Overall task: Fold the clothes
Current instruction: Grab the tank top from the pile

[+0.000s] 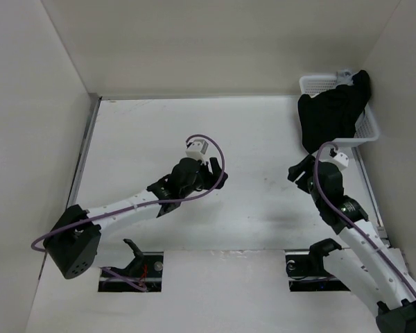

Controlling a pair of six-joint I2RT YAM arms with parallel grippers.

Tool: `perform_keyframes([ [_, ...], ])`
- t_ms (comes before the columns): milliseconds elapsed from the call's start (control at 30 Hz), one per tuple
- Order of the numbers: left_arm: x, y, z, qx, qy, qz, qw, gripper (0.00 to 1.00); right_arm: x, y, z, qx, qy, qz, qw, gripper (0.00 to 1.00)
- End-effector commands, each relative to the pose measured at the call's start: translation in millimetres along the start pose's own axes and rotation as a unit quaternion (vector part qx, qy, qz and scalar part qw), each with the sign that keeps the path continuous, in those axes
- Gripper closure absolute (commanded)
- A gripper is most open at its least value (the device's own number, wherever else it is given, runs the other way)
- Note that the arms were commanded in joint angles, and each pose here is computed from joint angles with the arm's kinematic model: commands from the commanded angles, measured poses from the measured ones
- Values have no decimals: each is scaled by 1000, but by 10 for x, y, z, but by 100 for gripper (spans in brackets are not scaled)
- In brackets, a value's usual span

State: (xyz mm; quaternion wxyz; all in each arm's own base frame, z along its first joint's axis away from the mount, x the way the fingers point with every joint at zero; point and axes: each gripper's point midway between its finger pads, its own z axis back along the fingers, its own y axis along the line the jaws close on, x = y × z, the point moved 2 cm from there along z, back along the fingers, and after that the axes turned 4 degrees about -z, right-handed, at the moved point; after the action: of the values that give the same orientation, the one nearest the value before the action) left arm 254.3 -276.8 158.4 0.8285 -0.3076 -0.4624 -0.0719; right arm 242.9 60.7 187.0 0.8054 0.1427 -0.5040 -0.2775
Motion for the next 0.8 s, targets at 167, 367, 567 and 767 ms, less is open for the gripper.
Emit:
perform_keyframes([
  [167, 80, -224, -114, -64, -35, 20, 997, 39, 262, 188, -286, 109, -69, -56, 990, 39],
  [367, -53, -250, -47, -93, -57, 2, 994, 85, 503, -69, -631, 101, -105, -92, 985, 96],
  [567, -127, -179, -87, -88, -50, 3, 995, 77, 908, -402, -1198, 66, -156, -117, 978, 45],
  [767, -93, -90, -72, -84, -61, 16, 995, 53, 802, -476, -1830, 82, -99, -124, 984, 35],
])
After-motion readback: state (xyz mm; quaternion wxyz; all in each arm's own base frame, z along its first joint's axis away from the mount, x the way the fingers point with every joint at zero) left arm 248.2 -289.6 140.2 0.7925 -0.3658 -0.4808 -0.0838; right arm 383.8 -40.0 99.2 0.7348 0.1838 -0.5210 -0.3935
